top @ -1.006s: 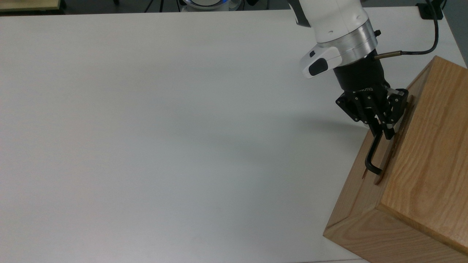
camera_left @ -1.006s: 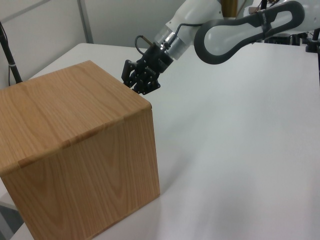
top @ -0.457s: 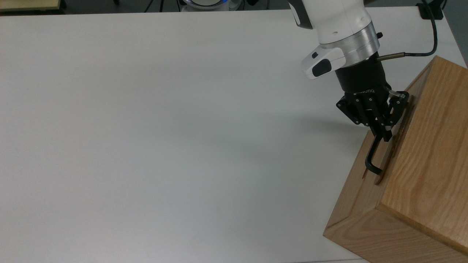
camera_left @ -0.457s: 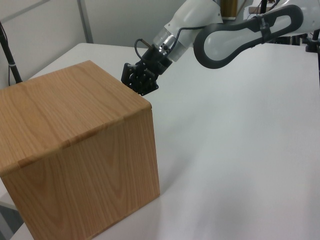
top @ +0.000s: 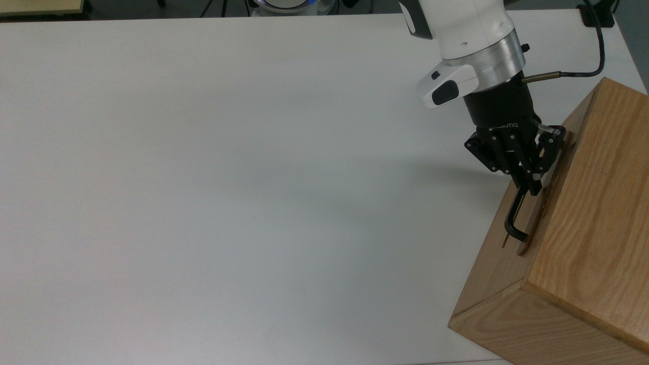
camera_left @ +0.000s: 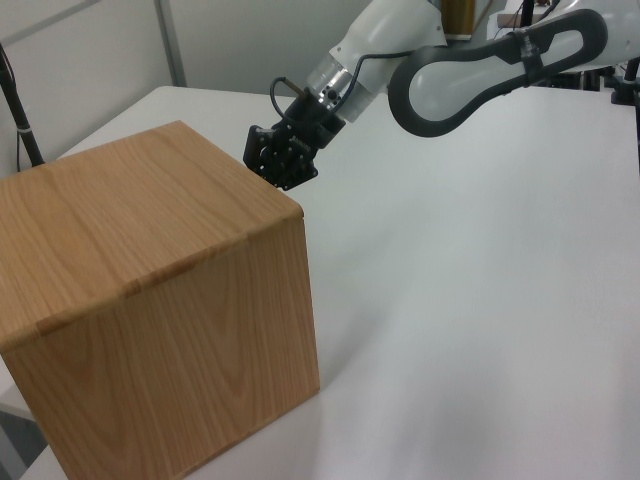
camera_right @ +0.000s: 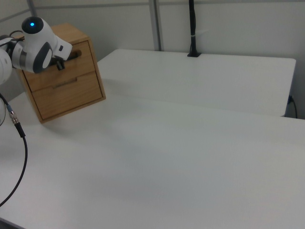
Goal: Open the drawer by sliding it
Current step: 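Pull the gripped handle outward, sliding the drawer out of the box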
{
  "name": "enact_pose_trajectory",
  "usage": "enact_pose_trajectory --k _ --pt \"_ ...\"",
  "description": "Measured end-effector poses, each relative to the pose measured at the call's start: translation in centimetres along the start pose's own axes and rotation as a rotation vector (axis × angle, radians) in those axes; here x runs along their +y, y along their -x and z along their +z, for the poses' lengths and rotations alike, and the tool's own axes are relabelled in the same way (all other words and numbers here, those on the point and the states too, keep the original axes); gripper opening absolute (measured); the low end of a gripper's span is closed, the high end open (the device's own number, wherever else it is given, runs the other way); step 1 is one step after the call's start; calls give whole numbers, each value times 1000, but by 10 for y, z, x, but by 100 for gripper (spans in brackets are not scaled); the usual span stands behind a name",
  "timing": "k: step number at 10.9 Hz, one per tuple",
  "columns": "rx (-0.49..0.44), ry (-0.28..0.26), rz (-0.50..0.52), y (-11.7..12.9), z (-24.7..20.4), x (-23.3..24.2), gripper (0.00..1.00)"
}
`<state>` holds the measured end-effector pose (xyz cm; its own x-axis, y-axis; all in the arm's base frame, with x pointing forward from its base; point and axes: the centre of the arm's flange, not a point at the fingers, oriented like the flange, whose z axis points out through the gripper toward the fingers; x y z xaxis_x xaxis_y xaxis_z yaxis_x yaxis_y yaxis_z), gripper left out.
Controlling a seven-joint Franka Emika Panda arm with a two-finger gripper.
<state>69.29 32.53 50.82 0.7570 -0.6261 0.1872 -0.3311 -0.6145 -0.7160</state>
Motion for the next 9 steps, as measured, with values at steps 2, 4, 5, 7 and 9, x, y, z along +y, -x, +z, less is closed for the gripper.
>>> enact_pose_trajectory --k 2,4,5,7,9 --pt "-4 11 -9 -2 -5 3 15" --pt "-14 52 -29 -9 -22 14 15" --pt "-22 75 -37 -14 -31 20 15" --pt "-41 117 -64 -23 -46 30 15" --pt "-69 162 -96 -35 -61 40 15"
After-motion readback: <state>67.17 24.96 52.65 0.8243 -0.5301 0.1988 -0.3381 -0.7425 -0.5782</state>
